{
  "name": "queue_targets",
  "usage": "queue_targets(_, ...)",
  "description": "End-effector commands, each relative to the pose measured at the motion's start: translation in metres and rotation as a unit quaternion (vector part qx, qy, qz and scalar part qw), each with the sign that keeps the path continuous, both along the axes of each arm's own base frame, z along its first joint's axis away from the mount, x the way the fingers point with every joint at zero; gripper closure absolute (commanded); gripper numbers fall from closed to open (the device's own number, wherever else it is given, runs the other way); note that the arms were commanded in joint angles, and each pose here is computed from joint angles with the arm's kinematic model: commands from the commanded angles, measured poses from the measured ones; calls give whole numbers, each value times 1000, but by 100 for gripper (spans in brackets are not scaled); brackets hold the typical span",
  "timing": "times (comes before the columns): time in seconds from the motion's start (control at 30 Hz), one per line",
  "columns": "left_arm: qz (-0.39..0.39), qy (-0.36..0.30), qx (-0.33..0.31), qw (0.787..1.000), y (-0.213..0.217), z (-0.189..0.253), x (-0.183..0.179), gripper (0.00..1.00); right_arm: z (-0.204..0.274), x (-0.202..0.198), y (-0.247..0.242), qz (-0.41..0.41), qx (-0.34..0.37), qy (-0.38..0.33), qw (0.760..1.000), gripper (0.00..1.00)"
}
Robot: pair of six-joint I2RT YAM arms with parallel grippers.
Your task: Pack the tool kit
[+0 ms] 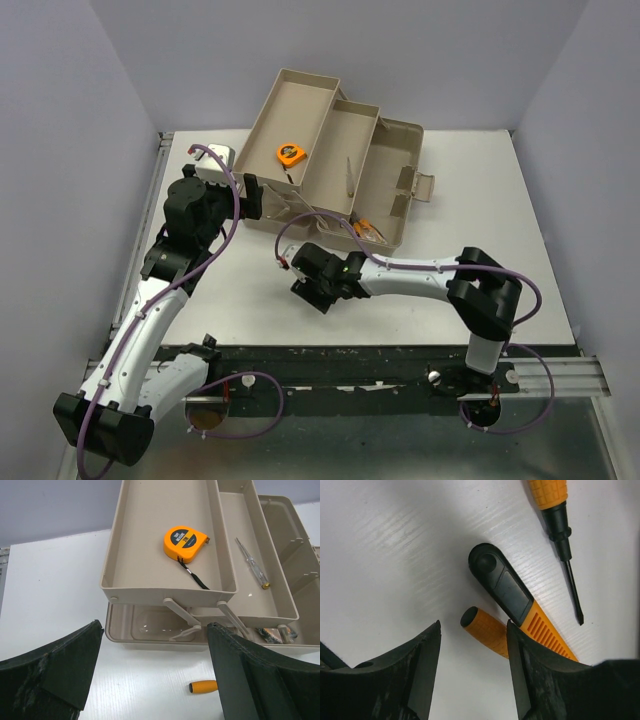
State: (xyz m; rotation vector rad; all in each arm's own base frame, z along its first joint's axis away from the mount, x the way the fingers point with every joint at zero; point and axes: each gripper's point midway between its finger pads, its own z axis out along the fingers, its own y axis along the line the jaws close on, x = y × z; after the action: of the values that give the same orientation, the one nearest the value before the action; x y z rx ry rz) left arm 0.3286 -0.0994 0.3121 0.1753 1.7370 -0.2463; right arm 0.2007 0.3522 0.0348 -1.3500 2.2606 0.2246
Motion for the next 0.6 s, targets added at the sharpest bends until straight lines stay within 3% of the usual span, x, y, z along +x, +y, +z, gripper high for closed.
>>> queue_targets(0.0, -11, -8, -3, 1000, -4, 3, 0, 1, -6, 12, -15, -2, -41, -36, 999, 38)
queue_targets(0.3, -8, -8, -1, 1000, -3, 2, 0, 1, -31, 2, -35, 1, -78, -17, 997, 47)
queue_targets(0.57, -8, -6, -1, 1000, -3, 1, 0, 1, -31, -4, -33, -14, -66, -1, 998, 69)
